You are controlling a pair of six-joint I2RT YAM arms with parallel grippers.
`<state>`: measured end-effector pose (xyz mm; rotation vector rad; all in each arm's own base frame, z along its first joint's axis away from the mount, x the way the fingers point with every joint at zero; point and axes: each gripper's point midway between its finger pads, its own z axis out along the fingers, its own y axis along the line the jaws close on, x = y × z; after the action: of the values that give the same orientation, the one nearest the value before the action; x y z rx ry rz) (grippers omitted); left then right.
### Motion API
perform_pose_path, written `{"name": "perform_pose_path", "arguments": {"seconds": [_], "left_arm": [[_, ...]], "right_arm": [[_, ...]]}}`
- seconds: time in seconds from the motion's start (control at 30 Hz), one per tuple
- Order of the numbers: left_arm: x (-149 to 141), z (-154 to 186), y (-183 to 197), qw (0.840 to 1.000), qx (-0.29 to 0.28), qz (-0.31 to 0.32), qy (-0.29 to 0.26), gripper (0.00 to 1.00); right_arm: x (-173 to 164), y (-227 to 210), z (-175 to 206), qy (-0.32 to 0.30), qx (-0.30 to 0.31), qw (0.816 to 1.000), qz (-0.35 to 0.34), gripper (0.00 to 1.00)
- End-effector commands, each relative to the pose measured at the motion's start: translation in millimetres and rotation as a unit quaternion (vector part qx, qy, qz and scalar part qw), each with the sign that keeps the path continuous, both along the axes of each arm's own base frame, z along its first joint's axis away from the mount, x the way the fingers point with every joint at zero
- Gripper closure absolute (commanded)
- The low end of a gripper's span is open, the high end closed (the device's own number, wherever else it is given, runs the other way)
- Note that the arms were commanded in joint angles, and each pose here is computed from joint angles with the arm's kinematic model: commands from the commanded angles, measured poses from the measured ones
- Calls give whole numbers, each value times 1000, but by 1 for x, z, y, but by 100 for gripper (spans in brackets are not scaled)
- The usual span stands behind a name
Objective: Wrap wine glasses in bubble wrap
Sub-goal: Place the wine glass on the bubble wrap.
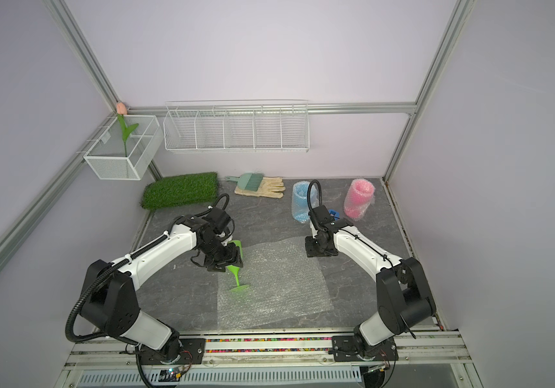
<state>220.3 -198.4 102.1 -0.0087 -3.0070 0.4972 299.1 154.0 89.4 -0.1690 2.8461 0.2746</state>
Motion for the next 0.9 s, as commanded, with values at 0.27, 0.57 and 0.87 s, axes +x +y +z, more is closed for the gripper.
{"name": "perform_pose_path", "arguments": {"seconds": [0.27,0.57,0.87], "left_arm": [[1,-6,13,996,84,-14,39,25],[45,-14,22,989,135,50,-41,1],[69,-54,10,987,132,75,-59,0]], "right_arm": [[-10,-1,2,-10,18,1000,3,52],[-14,-6,9,-15,11,1000,4,52],[-18,-12,13,-16,2,1000,4,51]]}}
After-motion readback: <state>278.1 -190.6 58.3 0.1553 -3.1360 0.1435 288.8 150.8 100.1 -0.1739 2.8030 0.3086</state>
